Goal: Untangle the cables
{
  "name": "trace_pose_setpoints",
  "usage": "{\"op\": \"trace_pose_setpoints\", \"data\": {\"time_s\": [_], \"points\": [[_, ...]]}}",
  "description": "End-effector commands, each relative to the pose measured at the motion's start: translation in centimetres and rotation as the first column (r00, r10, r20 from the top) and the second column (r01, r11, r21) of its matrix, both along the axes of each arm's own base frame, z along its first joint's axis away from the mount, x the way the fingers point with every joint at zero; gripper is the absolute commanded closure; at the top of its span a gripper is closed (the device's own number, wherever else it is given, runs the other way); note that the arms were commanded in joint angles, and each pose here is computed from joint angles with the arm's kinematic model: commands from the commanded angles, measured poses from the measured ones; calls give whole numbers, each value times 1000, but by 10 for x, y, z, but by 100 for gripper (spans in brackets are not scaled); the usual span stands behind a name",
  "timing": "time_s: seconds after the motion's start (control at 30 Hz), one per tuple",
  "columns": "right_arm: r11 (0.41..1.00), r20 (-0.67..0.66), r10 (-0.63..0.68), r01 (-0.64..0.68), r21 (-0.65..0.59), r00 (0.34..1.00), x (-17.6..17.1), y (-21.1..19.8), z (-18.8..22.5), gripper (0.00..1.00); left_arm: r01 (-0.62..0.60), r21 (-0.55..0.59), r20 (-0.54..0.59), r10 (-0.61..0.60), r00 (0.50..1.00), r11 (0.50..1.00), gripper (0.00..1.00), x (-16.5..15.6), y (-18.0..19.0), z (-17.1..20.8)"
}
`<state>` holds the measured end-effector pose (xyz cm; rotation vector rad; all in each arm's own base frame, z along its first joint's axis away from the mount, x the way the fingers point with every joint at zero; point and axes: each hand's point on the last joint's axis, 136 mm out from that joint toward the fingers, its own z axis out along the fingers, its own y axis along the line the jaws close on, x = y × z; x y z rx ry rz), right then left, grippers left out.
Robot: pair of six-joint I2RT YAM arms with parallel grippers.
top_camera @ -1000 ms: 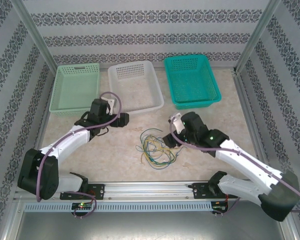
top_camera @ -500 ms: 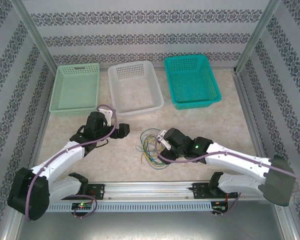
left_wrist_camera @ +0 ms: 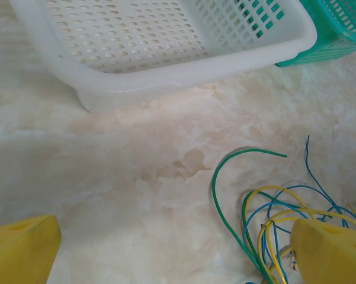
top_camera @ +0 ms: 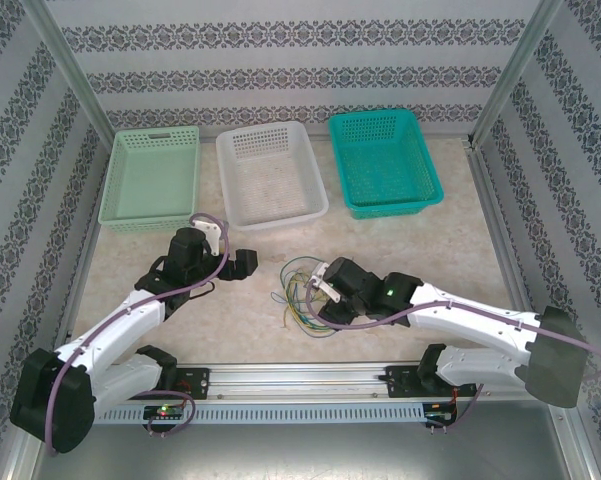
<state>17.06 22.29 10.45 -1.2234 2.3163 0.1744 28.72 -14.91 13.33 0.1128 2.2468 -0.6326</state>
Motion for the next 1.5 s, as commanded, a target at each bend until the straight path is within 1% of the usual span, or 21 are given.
{"op": "trace_pose_setpoints", "data": {"time_s": [0.0, 0.07, 0.13, 0.23, 0.27, 0.47, 0.63, 0.83, 0.9, 0.93, 1.03, 1.07, 1.13, 1.23, 1.47], "points": [[998, 7, 61, -61, 29, 998, -8, 4, 20, 20, 5, -5, -6, -5, 1000, 1000, 0, -6, -1, 0], [990, -2, 140, -140, 30, 990, -18, 5, 21, 22, 4, 0, -6, -4, 1000, 1000, 0, -6, -1, 1], [981, 19, 193, -193, -34, 981, -19, -2, 22, 24, 3, 2, -5, -3, 1000, 1000, 0, -6, 0, 0], [966, 28, 228, -223, -130, 973, -15, -12, 22, 25, 9, -2, -7, -9, 1000, 1000, 0, -6, -2, -1], [962, 32, 242, -235, -142, 970, -15, -12, 22, 25, 11, -4, -8, -11, 1000, 1000, 0, -6, -2, -1], [935, 57, 324, -311, -171, 944, -7, 3, 16, 28, 15, 4, -11, -15, 1000, 1000, 0, -3, -3, -2], [914, 22, 365, -353, -201, 931, -1, 18, 4, 29, 19, 15, -5, -19, 1000, 1000, 0, 2, -5, 0], [905, 25, 375, -360, -226, 927, 9, 31, -10, 39, 19, 28, -15, -19, 1000, 999, 0, 6, -5, -1], [903, 27, 366, -348, -250, 930, 14, 31, -13, 48, 14, 44, -16, -13, 1000, 999, 0, 8, -3, -1], [905, 31, 358, -338, -257, 933, 16, 31, -13, 56, 10, 53, -15, -10, 1000, 999, 0, 8, -2, 0], [918, 60, 347, -325, -228, 936, 18, 32, -5, 77, -2, 67, 3, 2, 1000, 998, 0, 11, 0, 5], [923, 74, 344, -323, -208, 936, 18, 32, 0, 82, -7, 71, 12, 6, 1000, 997, 0, 13, 1, 7], [936, 97, 330, -312, -160, 939, 18, 32, 10, 89, -17, 77, 25, 16, 1000, 997, 0, 16, 3, 9], [951, 145, 307, -299, -73, 941, 18, 31, 32, 93, -27, 77, 43, 24, 999, 997, 0, 20, 3, 15], [950, 257, 260, -295, 107, 931, 21, 29, 89, 93, -17, 59, 67, 13, 998, 998, 0, 24, -1, 21]]}}
